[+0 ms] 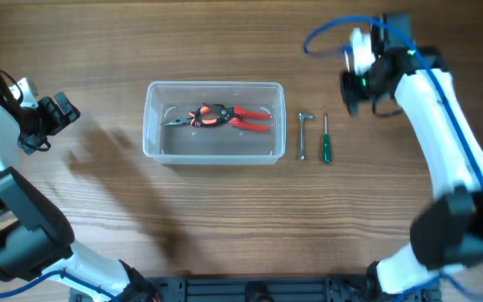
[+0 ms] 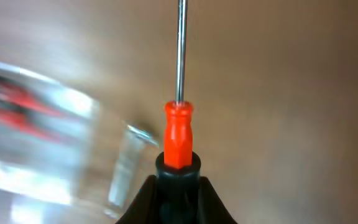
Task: Pack container
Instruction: 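Drop the red-black screwdriver into the box and release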
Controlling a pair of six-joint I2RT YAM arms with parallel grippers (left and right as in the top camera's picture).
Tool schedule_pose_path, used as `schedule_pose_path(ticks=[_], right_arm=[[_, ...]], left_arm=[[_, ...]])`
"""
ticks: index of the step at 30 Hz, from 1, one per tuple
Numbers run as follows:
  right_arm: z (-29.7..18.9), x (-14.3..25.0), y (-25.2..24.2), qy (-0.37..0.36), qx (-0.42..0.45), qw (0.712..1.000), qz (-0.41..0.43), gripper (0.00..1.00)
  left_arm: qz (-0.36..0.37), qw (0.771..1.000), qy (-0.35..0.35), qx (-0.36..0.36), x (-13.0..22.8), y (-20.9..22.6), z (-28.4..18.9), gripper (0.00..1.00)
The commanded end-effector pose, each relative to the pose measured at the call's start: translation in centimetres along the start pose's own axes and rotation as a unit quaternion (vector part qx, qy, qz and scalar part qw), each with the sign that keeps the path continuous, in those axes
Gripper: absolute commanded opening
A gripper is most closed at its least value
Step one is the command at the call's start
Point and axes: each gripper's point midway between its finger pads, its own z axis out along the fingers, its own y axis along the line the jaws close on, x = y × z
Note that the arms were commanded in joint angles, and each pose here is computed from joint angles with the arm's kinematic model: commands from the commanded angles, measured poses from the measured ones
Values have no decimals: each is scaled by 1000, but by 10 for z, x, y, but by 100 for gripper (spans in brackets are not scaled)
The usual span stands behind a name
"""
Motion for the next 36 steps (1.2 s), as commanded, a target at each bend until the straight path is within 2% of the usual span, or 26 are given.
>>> schedule_pose_path(ticks=[1, 2, 4, 6, 8, 16, 22, 24, 26, 27, 28, 29, 30, 31, 35, 36], right_arm=[[-56, -42, 112, -116, -117, 968, -188, 4], [-57, -41, 152, -130, -148, 945, -261, 4], [-51, -32, 192, -132, -174, 917, -335, 4], [-31, -15, 238, -126, -197, 872, -429, 4], [-8, -4, 262, -116, -209, 844, -480, 4], [115, 43, 281, -27, -234, 811, -536, 4], [145, 72, 304, -2, -255, 795, -550, 4], [149, 74, 306, -1, -256, 795, -550, 5], [151, 70, 308, -4, -254, 806, -534, 31], [151, 67, 308, -7, -251, 811, -529, 39], [150, 62, 308, -11, -244, 821, -516, 40], [149, 54, 306, -14, -229, 839, -493, 46], [145, 44, 302, -17, -209, 858, -468, 59], [138, 33, 298, -23, -187, 874, -448, 67], [86, -22, 260, -73, -59, 919, -383, 71], [59, -41, 240, -95, -10, 931, -353, 76]], left_arm=[[-1, 1000, -10, 1, -7, 0, -4, 100], [-1, 1000, -10, 1, -7, 0, -4, 100], [-1, 1000, -10, 1, -7, 0, -4, 100], [-1, 1000, -10, 1, -7, 0, -4, 100], [-1, 1000, -10, 1, -7, 0, -4, 100], [-1, 1000, -10, 1, -7, 0, -4, 100], [-1, 1000, -10, 1, -7, 0, -4, 100], [-1, 1000, -10, 1, -7, 0, -4, 100], [-1, 1000, -10, 1, -7, 0, -4, 100], [-1, 1000, -10, 1, -7, 0, -4, 100], [-1, 1000, -10, 1, -7, 0, -4, 100], [-1, 1000, -10, 1, -7, 0, -4, 100], [-1, 1000, -10, 1, -7, 0, -4, 100], [-1, 1000, -10, 1, -7, 0, -4, 100], [-1, 1000, -10, 1, -7, 0, -4, 100], [-1, 1000, -10, 1, -7, 0, -4, 100]])
